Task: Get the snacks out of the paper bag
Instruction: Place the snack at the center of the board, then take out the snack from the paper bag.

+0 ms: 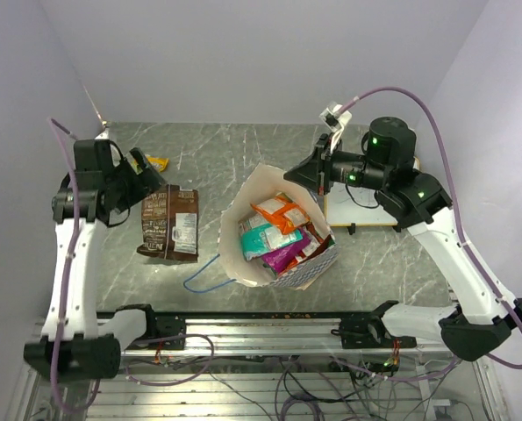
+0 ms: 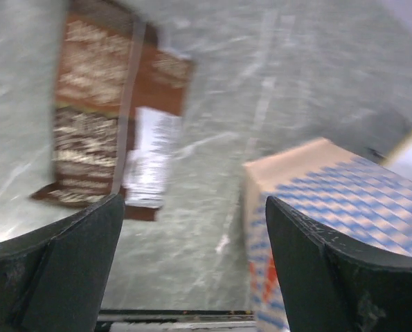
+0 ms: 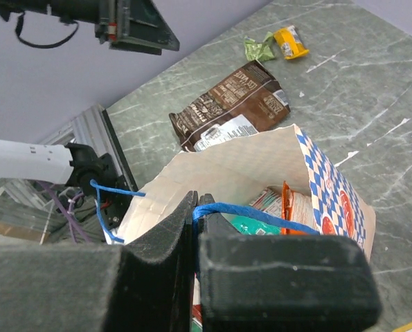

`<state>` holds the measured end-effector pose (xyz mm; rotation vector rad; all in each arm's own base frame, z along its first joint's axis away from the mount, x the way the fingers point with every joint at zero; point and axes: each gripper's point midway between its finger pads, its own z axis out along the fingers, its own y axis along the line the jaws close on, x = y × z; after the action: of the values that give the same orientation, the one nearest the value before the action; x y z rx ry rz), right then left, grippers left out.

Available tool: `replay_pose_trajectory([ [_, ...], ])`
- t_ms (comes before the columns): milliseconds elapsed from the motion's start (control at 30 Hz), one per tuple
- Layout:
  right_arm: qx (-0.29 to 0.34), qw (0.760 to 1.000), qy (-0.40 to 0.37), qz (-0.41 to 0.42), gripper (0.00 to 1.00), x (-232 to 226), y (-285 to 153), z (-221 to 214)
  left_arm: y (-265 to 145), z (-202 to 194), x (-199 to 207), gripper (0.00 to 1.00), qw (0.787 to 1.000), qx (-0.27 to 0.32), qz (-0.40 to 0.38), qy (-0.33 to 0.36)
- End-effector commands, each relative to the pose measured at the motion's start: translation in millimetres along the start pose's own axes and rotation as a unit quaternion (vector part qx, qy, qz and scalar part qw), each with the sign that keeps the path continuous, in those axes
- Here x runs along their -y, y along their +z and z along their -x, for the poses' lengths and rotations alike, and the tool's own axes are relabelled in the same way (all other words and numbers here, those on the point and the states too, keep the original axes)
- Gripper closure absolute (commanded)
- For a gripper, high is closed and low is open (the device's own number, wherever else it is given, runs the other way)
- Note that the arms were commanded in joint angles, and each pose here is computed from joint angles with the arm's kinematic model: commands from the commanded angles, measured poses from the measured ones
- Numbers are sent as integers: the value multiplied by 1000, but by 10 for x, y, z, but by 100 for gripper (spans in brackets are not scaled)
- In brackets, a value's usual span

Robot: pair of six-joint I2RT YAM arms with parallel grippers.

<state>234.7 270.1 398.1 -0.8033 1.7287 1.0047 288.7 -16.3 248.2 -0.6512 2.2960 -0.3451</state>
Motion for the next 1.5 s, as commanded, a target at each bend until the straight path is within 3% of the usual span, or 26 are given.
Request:
replay_pose_trajectory([
  [0,32,999,-25,25,100,-186,-130,151,-619,67,995,9,974,56,-219,23],
  [133,30,999,-24,26,100,-202,-153,124,-1068,-233,1561,15,936,66,-338,65],
  [400,42,999,-12,22,100,-218,-187,145,-1161,-1052,2015,31,917,9,-394,64],
  [467,48,999,-10,23,100,-224,-182,174,-1127,-1346,2148,37,928,-2,-365,80],
  [533,52,998,-7,21,100,-221,-184,193,-934,-1624,2159,46,955,-14,-286,76],
  [600,56,998,-8,15,100,-213,-197,219,-681,-1887,2152,47,974,-36,-211,69],
  [733,61,998,-8,8,100,-211,-227,264,-267,-2249,2272,53,987,-69,-132,58],
  [967,54,999,-9,2,100,-208,-259,257,101,-2458,2358,46,986,-71,-123,-84],
  [1200,48,999,-3,10,100,-241,-258,259,466,-2424,2465,24,986,-27,-92,-135],
  [1333,43,999,-7,8,100,-231,-251,261,699,-2484,2443,25,981,-36,-71,-180],
  [1467,44,999,-6,11,100,-240,-246,281,848,-2396,2429,27,981,-3,-63,-185],
])
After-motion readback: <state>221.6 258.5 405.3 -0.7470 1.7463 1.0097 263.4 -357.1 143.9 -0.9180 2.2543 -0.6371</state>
